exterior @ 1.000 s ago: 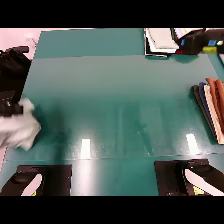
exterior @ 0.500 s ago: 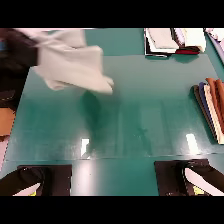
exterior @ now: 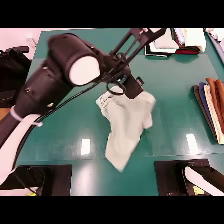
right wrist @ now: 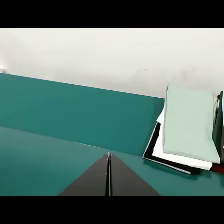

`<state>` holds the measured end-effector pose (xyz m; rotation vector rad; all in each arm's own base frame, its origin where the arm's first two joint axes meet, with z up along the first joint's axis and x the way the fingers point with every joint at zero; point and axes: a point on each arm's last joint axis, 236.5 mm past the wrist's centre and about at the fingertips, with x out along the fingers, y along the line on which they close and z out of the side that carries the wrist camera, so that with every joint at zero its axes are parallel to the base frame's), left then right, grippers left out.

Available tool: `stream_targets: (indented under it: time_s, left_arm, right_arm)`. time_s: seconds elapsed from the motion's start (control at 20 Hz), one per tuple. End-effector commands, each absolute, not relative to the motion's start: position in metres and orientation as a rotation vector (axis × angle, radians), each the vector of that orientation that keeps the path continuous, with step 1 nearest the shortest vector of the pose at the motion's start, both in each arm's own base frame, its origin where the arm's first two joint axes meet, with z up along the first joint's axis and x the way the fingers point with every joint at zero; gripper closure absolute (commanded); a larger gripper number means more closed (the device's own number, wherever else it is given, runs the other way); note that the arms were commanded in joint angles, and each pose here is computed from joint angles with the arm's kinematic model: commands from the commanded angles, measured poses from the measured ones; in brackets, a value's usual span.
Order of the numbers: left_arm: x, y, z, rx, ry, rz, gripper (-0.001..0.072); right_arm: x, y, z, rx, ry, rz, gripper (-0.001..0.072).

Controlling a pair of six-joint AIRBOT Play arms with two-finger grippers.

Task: Fold the shirts.

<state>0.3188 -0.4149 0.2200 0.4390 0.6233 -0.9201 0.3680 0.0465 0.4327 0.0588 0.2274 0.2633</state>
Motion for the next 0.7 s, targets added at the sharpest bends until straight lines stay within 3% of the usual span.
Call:
stream_targets:
  time_s: [0.0,0.15,0.3,0.65]
  left_arm:
    - [0.36,-0.382,0.193,0.355,0.749,-0.812,0.014]
    - [0.426,-0.282,0.146,0.161,0.943,-0.554,0.014]
    - [0.445,-0.245,0.08,-0.098,1.077,-0.5,0.014]
    - [0.433,-0.258,-0.046,-0.172,1.279,-0.483,0.014]
  right_arm:
    - [0.367,0.046,0.431,0.059,0.238,0.263,0.0692]
    - [0.365,0.047,0.426,0.057,0.258,0.268,0.0693]
    - [0.365,0.048,0.423,0.055,0.27,0.271,0.0692]
    - [0.364,0.048,0.423,0.059,0.272,0.271,0.0692]
